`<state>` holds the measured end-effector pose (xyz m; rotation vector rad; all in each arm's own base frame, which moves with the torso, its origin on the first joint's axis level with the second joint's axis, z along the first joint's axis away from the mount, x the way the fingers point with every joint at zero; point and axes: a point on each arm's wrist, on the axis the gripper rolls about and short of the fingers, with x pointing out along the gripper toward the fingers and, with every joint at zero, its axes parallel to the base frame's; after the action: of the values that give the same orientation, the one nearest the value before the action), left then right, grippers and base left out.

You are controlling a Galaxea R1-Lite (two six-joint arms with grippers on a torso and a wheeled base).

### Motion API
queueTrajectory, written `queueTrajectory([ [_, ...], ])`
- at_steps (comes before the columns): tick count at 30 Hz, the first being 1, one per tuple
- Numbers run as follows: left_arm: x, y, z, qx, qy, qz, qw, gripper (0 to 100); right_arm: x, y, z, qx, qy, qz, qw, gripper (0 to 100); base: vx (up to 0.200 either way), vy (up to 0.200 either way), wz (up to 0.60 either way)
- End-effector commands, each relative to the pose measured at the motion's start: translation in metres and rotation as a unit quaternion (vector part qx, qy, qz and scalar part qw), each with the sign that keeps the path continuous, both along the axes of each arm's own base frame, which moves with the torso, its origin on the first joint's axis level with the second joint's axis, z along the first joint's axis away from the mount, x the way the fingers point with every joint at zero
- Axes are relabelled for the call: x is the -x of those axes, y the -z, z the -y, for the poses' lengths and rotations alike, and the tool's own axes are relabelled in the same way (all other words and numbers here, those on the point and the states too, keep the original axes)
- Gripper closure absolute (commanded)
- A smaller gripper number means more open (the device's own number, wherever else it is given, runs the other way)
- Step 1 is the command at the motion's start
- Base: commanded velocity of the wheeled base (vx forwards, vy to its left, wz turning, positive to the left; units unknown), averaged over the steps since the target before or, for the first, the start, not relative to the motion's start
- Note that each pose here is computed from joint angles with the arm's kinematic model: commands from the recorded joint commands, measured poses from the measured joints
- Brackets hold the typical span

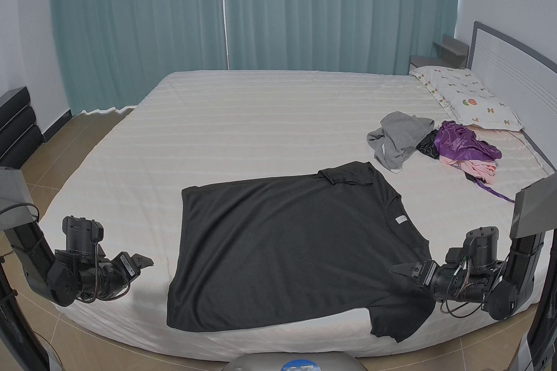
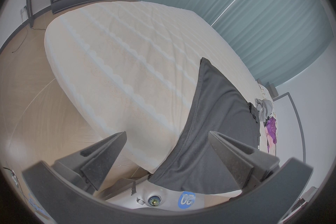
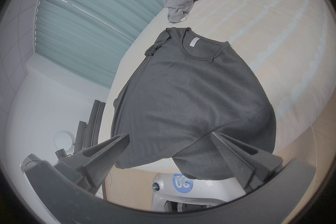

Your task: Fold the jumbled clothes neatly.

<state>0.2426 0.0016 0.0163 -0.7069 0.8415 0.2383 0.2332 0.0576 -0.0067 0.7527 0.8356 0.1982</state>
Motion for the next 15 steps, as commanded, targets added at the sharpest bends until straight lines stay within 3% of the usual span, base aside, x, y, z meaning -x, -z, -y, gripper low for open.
queueTrajectory([
  [1,-0.0005,0.0004,0.0009,0.0,0.0,-0.001,1.0,0,0.0002,0.0003,-0.0006,0.001,-0.002,0.0,1.0,0,0.0,-0.2,0.0],
  [4,-0.0002,0.001,0.0013,0.001,0.0,-0.002,1.0,0,0.0002,0.0007,-0.0006,0.0,-0.001,-0.002,1.0,0,0.0,-0.2,0.0],
  [15,-0.0061,-0.0035,0.0071,0.016,-0.011,0.011,0.9997,0,0.0004,0.0022,-0.0013,0.002,-0.003,-0.004,1.0,0,0.0,0.0,0.0],
])
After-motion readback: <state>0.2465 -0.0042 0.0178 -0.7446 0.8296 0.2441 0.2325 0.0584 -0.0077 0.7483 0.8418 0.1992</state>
